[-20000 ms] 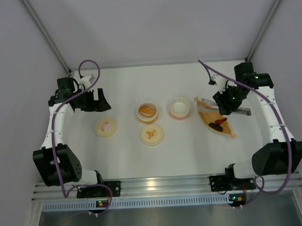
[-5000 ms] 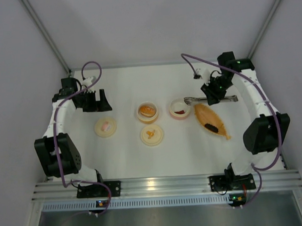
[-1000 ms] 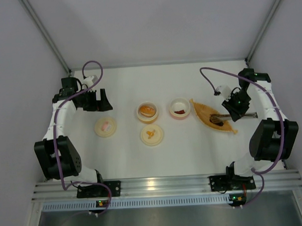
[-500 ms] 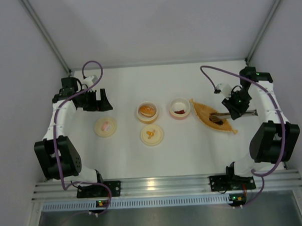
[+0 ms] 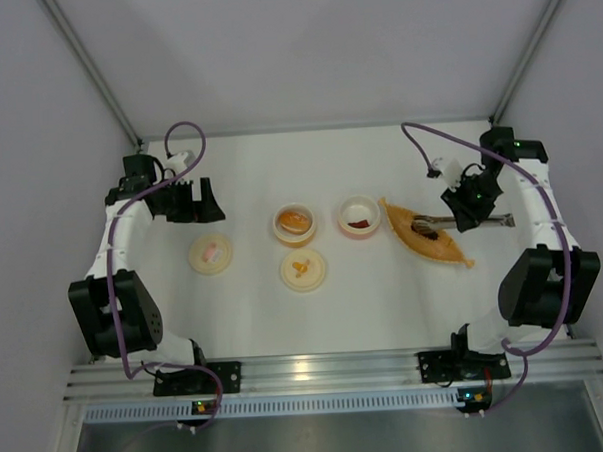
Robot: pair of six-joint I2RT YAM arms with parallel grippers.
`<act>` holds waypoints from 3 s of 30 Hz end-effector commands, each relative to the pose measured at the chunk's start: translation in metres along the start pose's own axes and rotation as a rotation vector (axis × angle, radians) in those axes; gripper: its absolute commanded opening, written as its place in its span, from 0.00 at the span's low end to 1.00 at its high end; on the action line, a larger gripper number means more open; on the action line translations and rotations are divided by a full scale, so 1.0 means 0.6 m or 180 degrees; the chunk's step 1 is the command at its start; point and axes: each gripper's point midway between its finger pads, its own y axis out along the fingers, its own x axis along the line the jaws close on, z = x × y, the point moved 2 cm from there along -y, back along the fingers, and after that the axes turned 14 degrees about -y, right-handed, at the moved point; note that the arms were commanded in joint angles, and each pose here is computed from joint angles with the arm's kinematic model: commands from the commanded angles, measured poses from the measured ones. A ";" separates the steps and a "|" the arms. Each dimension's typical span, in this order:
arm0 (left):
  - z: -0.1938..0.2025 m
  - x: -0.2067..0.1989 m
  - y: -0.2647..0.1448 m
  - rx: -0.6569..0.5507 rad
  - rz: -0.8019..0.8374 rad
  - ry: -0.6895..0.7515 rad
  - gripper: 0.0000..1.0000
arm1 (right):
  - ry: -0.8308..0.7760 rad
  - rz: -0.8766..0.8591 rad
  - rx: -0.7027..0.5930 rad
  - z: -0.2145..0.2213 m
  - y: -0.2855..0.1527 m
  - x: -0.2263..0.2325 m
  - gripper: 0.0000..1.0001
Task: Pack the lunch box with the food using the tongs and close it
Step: Pick up the fake food from the plate, then place the fake food in the packing box.
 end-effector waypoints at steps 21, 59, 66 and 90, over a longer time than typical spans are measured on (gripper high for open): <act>-0.022 -0.004 0.000 -0.0100 0.0031 0.0088 0.98 | -0.0091 -0.0314 -0.0485 -0.126 -0.063 0.070 0.06; -0.002 0.021 0.016 0.0006 -0.0074 0.0108 0.98 | -0.0306 -0.0217 -0.0508 -0.274 0.063 -0.004 0.06; 0.001 0.023 0.020 0.0029 -0.0083 0.0108 0.98 | -0.0319 -0.0162 -0.0497 -0.279 0.079 -0.018 0.06; -0.001 0.026 0.023 0.0034 -0.0081 0.0094 0.98 | -0.0392 0.0039 -0.0414 -0.279 0.085 -0.042 0.32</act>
